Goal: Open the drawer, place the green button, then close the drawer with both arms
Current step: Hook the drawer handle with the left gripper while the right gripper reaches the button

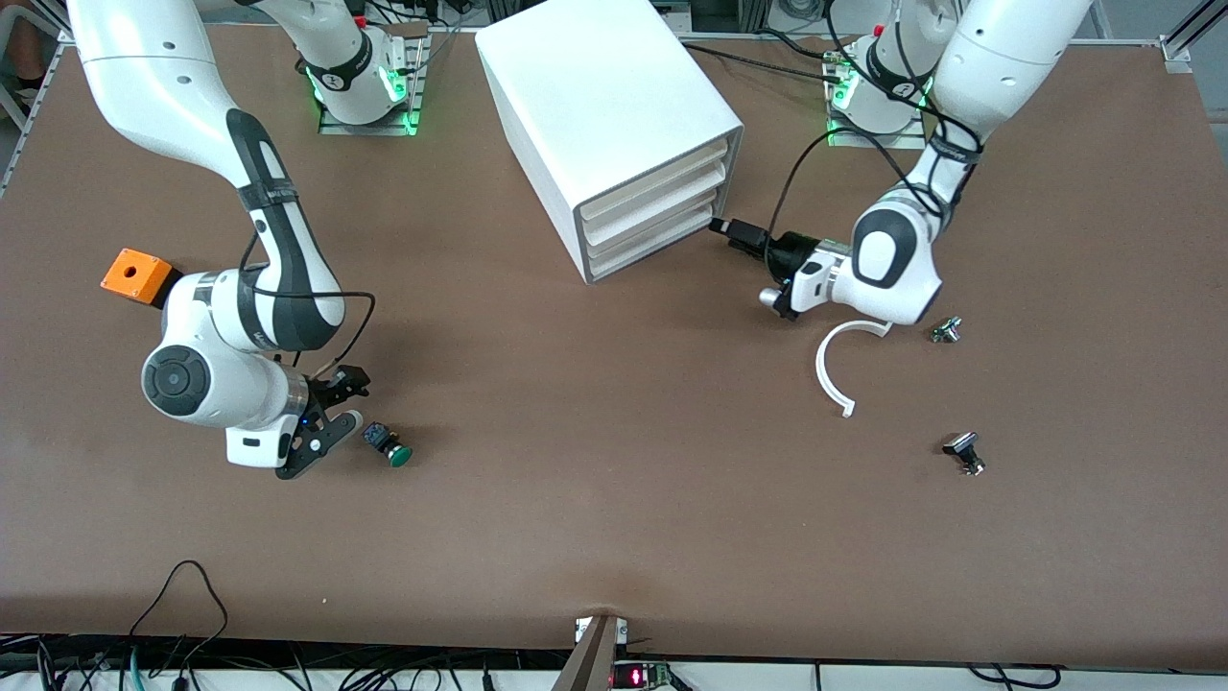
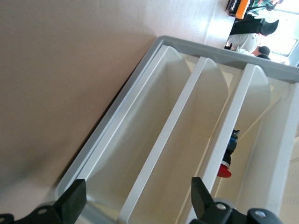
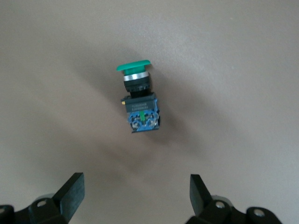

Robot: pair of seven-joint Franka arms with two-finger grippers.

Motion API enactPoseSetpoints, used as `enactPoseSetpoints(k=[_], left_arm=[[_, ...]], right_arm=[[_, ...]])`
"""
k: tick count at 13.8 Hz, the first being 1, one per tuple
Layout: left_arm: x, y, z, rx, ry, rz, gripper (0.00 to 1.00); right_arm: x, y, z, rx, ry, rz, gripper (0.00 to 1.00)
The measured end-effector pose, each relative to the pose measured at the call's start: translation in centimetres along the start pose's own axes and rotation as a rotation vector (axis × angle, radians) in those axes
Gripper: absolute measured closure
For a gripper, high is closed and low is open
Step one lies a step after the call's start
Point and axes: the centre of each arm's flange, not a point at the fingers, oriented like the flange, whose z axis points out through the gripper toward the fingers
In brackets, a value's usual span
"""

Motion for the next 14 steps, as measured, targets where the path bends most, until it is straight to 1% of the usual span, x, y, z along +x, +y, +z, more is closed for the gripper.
enactPoseSetpoints(k=[2, 3, 4, 5, 7, 8, 9, 12, 14], left_arm=[[0.2, 0.1, 2.3, 0.000, -0.008, -0.001, 0.03], [0.4, 0.3, 3.2, 0.005, -0.004, 0.001, 0.07], [0.4, 0.6, 4.0, 0.008, -0.002, 0.004, 0.09], [0.4, 0.8, 4.7, 0.006, -0.002, 0.004, 0.14], [0.4, 1.0, 6.5, -0.004, 0.002, -0.006, 0.16], [0.5, 1.0, 7.4, 0.003, 0.006, -0.009, 0.16], [0.5, 1.1, 8.1, 0.011, 0.010, -0.010, 0.16], [0.5, 1.3, 9.2, 0.004, 0.021, -0.017, 0.20], [0.4, 1.3, 9.4, 0.004, 0.021, -0.019, 0.42]], right_arm=[[0.5, 0.1, 1.3, -0.012, 0.016, -0.043, 0.00], [0.7, 0.1, 2.0, -0.017, 0.023, -0.064, 0.00], [0.9, 0.0, 2.8, -0.021, 0.026, -0.078, 0.00], [1.2, -0.3, 3.4, -0.020, 0.027, -0.089, 0.00], [1.9, -1.3, 4.5, -0.007, 0.029, -0.104, 0.00], [2.2, -1.7, 4.9, -0.006, 0.033, -0.110, 0.00], [2.4, -1.7, 5.5, -0.010, 0.040, -0.121, 0.00], [2.6, -1.5, 7.7, -0.021, 0.054, -0.161, 0.00], [2.4, -1.2, 8.6, -0.019, 0.050, -0.159, 0.00]])
